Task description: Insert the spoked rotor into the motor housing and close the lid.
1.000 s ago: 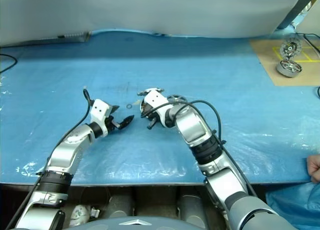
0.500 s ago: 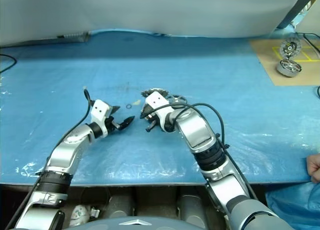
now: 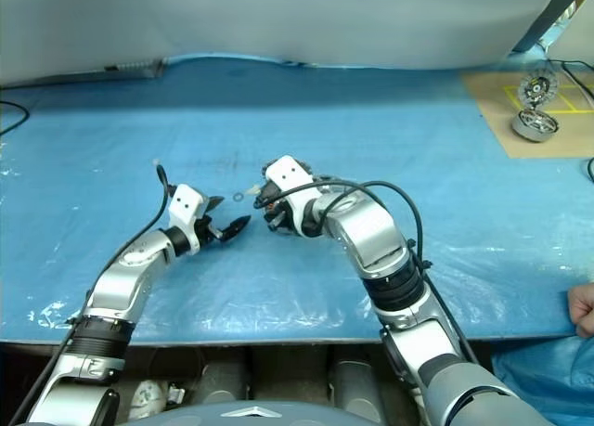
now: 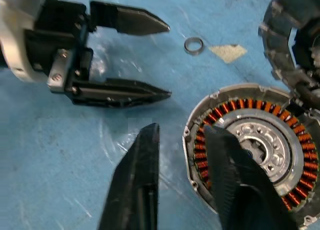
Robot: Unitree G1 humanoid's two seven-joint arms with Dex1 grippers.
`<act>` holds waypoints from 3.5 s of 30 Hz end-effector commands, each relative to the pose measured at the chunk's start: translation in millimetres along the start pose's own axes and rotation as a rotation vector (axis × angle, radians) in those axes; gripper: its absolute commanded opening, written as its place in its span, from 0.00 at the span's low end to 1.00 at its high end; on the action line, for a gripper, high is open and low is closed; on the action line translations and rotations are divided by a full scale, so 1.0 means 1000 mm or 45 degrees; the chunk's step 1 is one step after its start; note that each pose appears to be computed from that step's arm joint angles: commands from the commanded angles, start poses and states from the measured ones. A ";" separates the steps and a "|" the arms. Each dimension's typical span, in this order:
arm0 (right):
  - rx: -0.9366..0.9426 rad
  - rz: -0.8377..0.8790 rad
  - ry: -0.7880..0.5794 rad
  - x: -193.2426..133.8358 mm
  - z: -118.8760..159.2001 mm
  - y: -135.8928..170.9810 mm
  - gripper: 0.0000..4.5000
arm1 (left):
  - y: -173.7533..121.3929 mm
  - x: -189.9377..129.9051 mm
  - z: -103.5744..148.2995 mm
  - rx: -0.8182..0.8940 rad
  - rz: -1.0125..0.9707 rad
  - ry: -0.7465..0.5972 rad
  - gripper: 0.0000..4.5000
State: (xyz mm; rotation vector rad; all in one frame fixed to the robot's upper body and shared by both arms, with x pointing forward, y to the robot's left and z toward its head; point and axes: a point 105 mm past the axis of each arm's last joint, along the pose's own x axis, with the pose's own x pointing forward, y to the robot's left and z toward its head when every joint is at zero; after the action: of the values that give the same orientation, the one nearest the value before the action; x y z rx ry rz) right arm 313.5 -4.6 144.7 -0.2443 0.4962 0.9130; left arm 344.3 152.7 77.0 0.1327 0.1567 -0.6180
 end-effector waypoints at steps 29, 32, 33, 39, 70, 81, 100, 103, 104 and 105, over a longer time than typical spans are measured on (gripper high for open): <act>-0.101 -0.300 -0.586 -0.049 -0.046 -0.027 0.87 | 0.030 0.023 0.015 0.056 -0.139 -0.081 1.00; -0.098 -0.304 -0.588 -0.047 -0.046 -0.028 0.87 | 0.033 0.034 0.014 0.077 -0.131 -0.063 1.00; -0.097 -0.309 -0.587 -0.046 -0.046 -0.029 0.87 | 0.033 0.039 0.012 0.084 -0.125 -0.053 1.00; -0.093 -0.320 -0.582 -0.045 -0.046 -0.032 0.87 | 0.032 0.052 0.004 0.120 -0.111 0.005 1.00; -0.108 -0.352 -0.550 -0.058 -0.082 -0.039 0.88 | -0.032 0.017 0.080 0.213 -0.438 -0.102 0.15; -0.101 -0.374 -0.526 -0.054 -0.090 -0.042 0.88 | -0.078 0.034 0.075 0.313 -0.637 -0.023 0.15; -0.113 -0.376 -0.518 -0.051 -0.087 -0.042 0.88 | -0.076 0.073 0.060 0.353 -0.515 -0.006 0.15; -0.113 -0.376 -0.519 -0.050 -0.087 -0.043 0.88 | -0.076 0.073 0.057 0.349 -0.523 0.003 0.15; -0.114 -0.375 -0.518 -0.050 -0.086 -0.042 0.88 | -0.077 0.073 0.055 0.345 -0.528 0.008 0.15; -0.115 -0.375 -0.518 -0.049 -0.086 -0.042 0.88 | -0.077 0.073 0.053 0.340 -0.530 0.014 0.15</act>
State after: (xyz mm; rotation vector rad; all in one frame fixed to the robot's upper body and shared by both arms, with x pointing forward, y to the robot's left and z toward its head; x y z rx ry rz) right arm 295.0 -101.2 87.2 -0.1881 0.0761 0.6732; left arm 363.3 43.8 101.9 0.3559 0.1487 -1.0397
